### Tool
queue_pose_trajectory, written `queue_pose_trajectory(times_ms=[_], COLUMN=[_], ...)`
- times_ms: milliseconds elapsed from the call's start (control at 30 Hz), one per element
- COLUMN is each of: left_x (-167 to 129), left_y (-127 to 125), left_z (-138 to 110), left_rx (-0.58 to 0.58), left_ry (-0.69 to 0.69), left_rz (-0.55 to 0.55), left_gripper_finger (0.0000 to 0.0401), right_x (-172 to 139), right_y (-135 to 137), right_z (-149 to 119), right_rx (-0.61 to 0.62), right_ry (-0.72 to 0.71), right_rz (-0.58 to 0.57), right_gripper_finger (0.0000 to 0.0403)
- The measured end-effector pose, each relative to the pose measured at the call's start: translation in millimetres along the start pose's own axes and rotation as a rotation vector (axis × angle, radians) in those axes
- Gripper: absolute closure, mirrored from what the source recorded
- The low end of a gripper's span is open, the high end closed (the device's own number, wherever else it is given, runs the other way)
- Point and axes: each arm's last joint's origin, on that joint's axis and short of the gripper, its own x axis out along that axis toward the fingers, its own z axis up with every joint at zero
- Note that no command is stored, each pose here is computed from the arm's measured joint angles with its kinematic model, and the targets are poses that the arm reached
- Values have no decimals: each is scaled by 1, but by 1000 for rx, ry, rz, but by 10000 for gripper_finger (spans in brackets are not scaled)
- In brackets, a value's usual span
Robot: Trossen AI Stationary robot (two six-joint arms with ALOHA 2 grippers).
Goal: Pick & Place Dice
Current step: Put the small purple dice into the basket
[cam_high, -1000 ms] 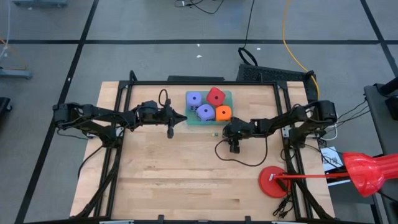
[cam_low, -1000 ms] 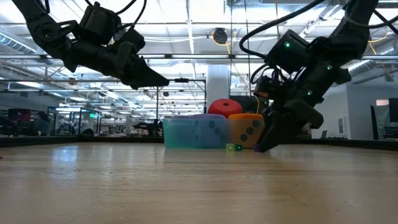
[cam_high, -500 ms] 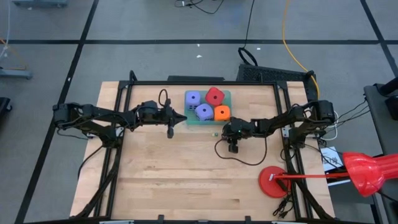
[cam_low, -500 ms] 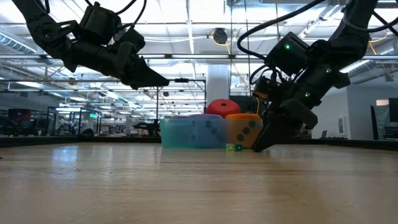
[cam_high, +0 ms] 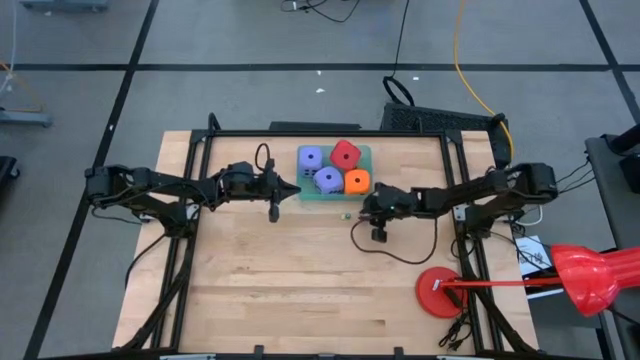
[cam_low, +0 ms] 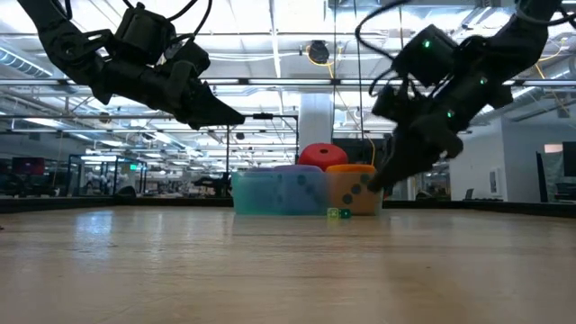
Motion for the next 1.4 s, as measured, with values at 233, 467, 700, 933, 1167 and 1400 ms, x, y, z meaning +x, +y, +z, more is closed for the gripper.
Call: queue_pose_trajectory(times_ms=[233, 467, 700, 933, 1167, 1400], left_x=[0, 0, 0, 0, 0, 0], left_y=[0, 0, 0, 0, 0, 0], left_z=[0, 0, 0, 0, 0, -1], left_rx=[2, 4, 5, 7, 3, 0], left_ry=[0, 0, 0, 0, 1, 8], left_rz=[0, 1, 1, 1, 0, -1], left_gripper_finger=[370, 370, 370, 370, 370, 370], right_x=[-38, -82, -114, -151, -180, -201], right_y=[-3, -15, -19, -21, -19, -15], right_z=[26, 43, 43, 43, 30, 17], right_rx=[-27, -28, -53, -62, -59, -53], right_ry=[-199, -386, -450, -583, -609, -639], right_rz=[147, 189, 151, 167, 133, 98], right_gripper_finger=[353, 339, 337, 346, 335, 346])
